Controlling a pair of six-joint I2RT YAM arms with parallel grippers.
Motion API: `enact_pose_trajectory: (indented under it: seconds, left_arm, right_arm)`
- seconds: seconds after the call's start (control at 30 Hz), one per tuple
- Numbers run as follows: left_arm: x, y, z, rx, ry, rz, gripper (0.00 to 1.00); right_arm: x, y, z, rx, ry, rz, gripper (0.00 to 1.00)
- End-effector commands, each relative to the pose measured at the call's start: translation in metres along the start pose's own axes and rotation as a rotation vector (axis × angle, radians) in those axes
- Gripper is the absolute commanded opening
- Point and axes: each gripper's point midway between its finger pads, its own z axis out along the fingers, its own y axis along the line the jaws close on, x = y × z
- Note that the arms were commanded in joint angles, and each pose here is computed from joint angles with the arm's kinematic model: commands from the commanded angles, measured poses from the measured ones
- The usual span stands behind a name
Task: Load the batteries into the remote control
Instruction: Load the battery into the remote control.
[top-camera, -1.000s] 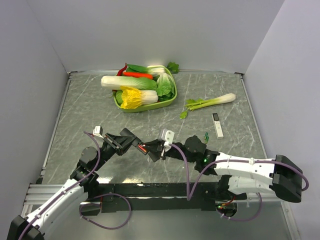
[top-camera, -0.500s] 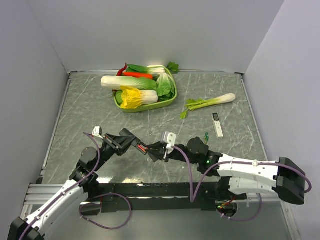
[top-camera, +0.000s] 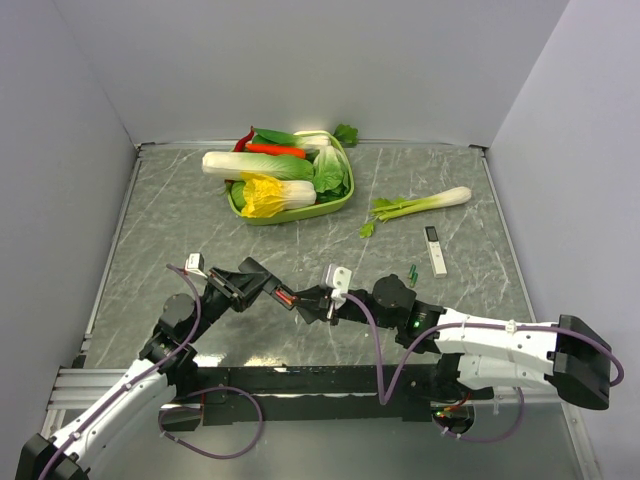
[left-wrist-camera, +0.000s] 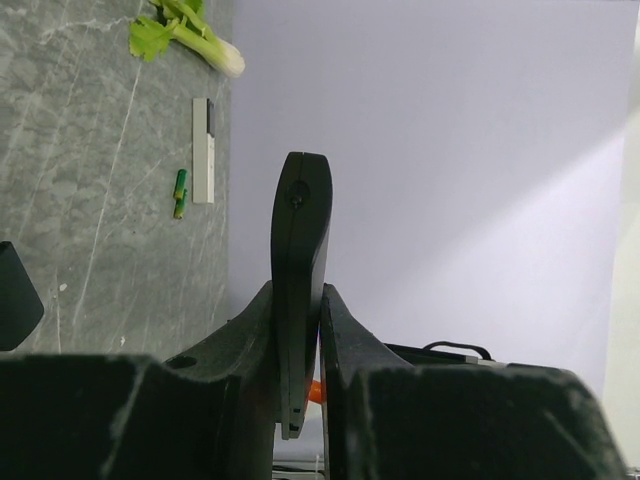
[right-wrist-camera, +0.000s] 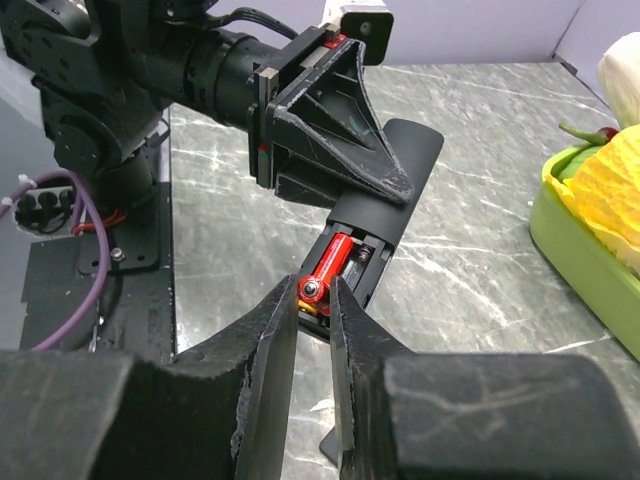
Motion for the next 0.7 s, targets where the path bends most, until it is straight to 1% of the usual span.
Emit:
enact_pose_trajectory:
  seconds: [0.0,0.07,0.13,0.17,0.27,0.43,0.53,0.67]
  left_arm:
    - [-0.003,-0.045,-0.001,0.119,-0.016,-0.023,0.01]
    - [-0.003,-0.046,-0.001,0.117,-0.021,-0.022,0.01]
    - [-0.004,-0.044,-0.001,0.115,-0.024,-0.027,0.01]
    - [-0.004,-0.044,-0.001,0.116,-0.024,-0.028,0.01]
    - [-0.003,-0.043,0.000,0.111,-0.018,-0.044,0.01]
    - [-0.002,-0.042,-0.001,0.126,-0.005,-0.099,0.01]
    - [-0.001,-0.045,-0.002,0.125,-0.002,-0.097,0.01]
    - [-0.001,-0.052,-0.002,0.134,-0.004,-0.085,0.01]
  right_arm:
    - [0.030,0.006,-0.004,-0.025,0.106,-0.009,0.23]
    - [0.036,0.006,-0.007,-0.025,0.135,-0.012,0.21]
    - [0.039,0.005,-0.009,-0.016,0.142,-0.015,0.14]
    - [0.039,0.005,-0.010,-0.013,0.138,-0.016,0.08]
    - [0.036,0.005,-0.010,-0.014,0.124,-0.014,0.01]
    - [0.026,0.005,-0.006,-0.015,0.074,-0.017,0.00]
    - [0.013,0.002,-0.004,0.002,0.007,-0.010,0.00]
    - [-0.004,-0.011,0.000,0.072,-0.059,-0.014,0.00]
